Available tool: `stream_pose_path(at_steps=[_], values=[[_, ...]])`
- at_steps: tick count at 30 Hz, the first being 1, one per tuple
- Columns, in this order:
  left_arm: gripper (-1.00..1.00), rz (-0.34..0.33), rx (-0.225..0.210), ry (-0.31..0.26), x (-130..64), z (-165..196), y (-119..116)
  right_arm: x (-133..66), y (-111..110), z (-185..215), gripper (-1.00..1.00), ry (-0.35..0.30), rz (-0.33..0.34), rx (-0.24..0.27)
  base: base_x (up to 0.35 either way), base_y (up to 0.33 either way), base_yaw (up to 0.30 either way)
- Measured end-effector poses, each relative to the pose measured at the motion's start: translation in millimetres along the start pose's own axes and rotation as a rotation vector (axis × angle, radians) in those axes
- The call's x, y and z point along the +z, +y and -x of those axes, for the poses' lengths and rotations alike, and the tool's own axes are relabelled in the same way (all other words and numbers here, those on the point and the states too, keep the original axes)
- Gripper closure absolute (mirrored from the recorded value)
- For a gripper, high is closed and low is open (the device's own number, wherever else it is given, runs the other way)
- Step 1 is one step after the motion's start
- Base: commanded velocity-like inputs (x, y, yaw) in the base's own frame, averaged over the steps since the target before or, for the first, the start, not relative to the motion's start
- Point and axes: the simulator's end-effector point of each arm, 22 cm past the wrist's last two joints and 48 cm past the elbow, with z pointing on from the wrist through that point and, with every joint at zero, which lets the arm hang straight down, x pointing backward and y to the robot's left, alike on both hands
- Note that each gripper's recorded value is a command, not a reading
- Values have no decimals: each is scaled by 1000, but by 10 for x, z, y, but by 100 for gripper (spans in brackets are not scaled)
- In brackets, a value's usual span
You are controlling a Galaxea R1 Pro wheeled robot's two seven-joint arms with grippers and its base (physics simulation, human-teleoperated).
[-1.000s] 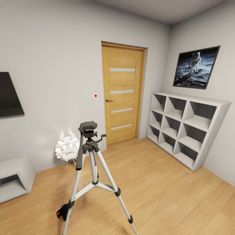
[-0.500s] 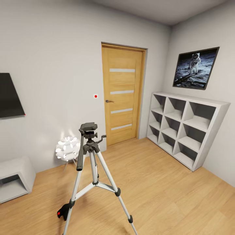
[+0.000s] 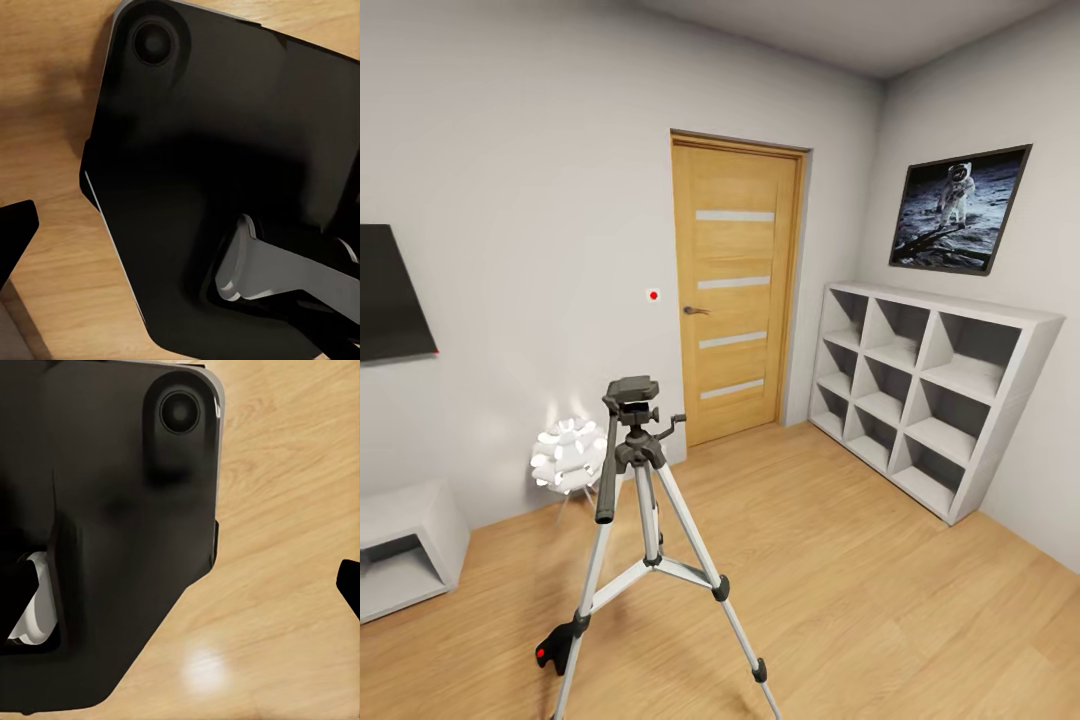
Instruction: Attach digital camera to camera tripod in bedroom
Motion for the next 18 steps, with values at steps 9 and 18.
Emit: stream_pose_path(at_steps=[9, 18], values=[[-100, 0, 0, 0, 0, 0, 1, 0, -4, 2, -100, 0, 0, 0, 0, 0, 0], [-100, 0, -1, 0, 0, 0, 1, 0, -4, 2, -100, 0, -1, 0, 0, 0, 0]])
